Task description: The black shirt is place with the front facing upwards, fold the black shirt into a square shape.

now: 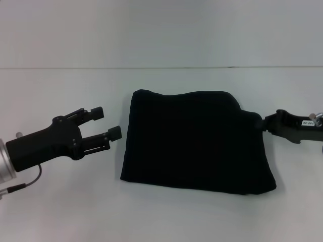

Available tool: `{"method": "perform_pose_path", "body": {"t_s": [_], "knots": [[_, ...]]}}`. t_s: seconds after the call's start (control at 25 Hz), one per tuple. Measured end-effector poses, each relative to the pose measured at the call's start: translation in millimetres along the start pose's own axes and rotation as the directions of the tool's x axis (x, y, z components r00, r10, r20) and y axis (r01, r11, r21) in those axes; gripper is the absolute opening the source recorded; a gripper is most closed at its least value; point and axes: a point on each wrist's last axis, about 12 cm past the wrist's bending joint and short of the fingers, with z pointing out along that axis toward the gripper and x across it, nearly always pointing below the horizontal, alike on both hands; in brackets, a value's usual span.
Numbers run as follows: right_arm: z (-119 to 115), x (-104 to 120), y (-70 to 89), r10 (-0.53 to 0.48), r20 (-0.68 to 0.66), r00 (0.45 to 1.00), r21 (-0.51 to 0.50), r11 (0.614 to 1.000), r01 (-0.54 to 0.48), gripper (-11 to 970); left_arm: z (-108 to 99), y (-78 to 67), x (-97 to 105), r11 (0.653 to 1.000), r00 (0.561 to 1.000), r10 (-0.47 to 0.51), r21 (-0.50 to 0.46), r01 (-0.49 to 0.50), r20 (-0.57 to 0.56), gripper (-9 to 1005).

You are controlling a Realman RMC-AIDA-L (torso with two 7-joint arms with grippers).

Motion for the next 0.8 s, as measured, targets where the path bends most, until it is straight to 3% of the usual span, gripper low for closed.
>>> {"method": "perform_pose_path", "body": {"t_s": [0.24,0.52,0.8], "knots": [[-1,7,-12.4,0.015,0.035,0.999,0.042,0.999,-0.016,16,6,-0.4,2,0.998,0.997,-0.069,0.003,0.069,0.038,874],[-15,6,-23.1,0.048,0.126,0.991,0.008,0.999,-0.049,15,12,-0.7,4,0.992,0.989,-0.129,-0.003,0.130,0.075,875],[-29,10,-35.2,0.029,0.218,0.975,-0.013,1.000,-0.026,128,15,0.9,5,0.984,0.981,-0.175,-0.012,0.177,0.081,875]]}}
